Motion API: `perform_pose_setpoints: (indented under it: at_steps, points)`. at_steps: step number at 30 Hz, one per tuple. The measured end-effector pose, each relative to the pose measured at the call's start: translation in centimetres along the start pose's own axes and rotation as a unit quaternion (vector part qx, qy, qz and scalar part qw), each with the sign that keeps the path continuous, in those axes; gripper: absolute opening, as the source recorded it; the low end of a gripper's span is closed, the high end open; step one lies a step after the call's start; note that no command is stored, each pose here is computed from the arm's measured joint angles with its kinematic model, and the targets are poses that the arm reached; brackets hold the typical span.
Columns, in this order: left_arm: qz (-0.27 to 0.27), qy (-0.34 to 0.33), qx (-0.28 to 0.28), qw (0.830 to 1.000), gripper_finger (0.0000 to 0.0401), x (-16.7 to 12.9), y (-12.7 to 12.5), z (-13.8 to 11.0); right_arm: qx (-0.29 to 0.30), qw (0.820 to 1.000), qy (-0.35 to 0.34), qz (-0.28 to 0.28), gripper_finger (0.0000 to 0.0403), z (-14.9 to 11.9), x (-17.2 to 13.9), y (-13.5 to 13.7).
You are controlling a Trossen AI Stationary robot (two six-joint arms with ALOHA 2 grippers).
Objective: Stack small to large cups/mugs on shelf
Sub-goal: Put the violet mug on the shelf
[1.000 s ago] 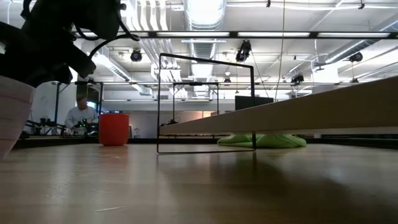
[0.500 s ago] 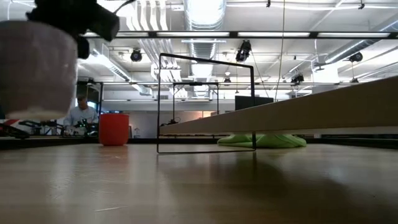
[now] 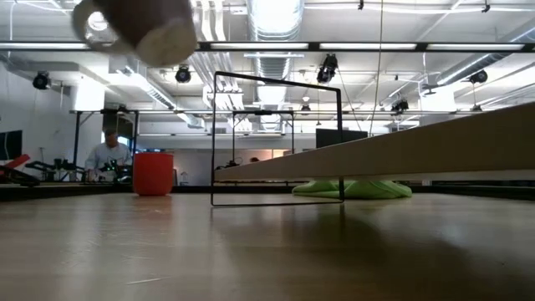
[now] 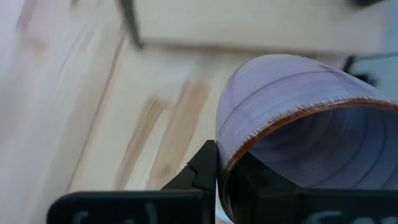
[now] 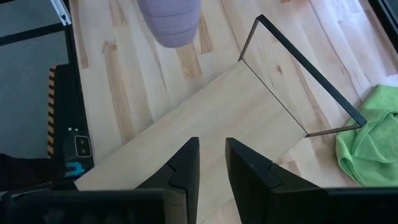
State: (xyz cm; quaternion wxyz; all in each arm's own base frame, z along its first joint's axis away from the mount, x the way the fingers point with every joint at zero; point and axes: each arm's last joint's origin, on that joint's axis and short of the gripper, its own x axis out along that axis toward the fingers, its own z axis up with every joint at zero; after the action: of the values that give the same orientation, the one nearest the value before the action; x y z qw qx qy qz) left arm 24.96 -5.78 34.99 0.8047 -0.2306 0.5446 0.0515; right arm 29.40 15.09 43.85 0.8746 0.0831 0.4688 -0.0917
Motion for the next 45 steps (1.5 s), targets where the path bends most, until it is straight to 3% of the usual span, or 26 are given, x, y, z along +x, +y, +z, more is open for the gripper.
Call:
perform_pose_setpoints:
  at_steps: [6, 10, 23, 38, 45]
  points:
    - [-0.031, -0.044, 0.018, 0.998, 0.0, -0.5, -1.4, 1.1, 0.001, 1.0, -0.005, -0.007, 0.0072, 0.0, 0.0, 0.0]
    - [-0.023, -0.036, 0.07, 0.997, 0.0, 0.6, -2.8, 2.3, 0.002, 0.999, -0.021, -0.024, 0.0072, 0.1, -0.1, -0.2]
    - [-0.034, -0.069, 0.129, 0.989, 0.0, 3.6, -8.2, 9.1, 0.013, 0.998, -0.052, -0.033, 0.0072, 0.1, -1.7, -1.2]
    - [0.006, -0.034, 0.163, 0.986, 0.0, 10.2, -9.1, 11.1, 0.027, 0.996, -0.088, -0.016, 0.0072, -0.4, -5.0, -3.1]
    - [-0.003, -0.052, 0.179, 0.982, 0.0, 11.5, -9.5, 11.7, 0.023, 0.996, -0.089, -0.014, 0.0072, -0.5, -5.2, -3.3]
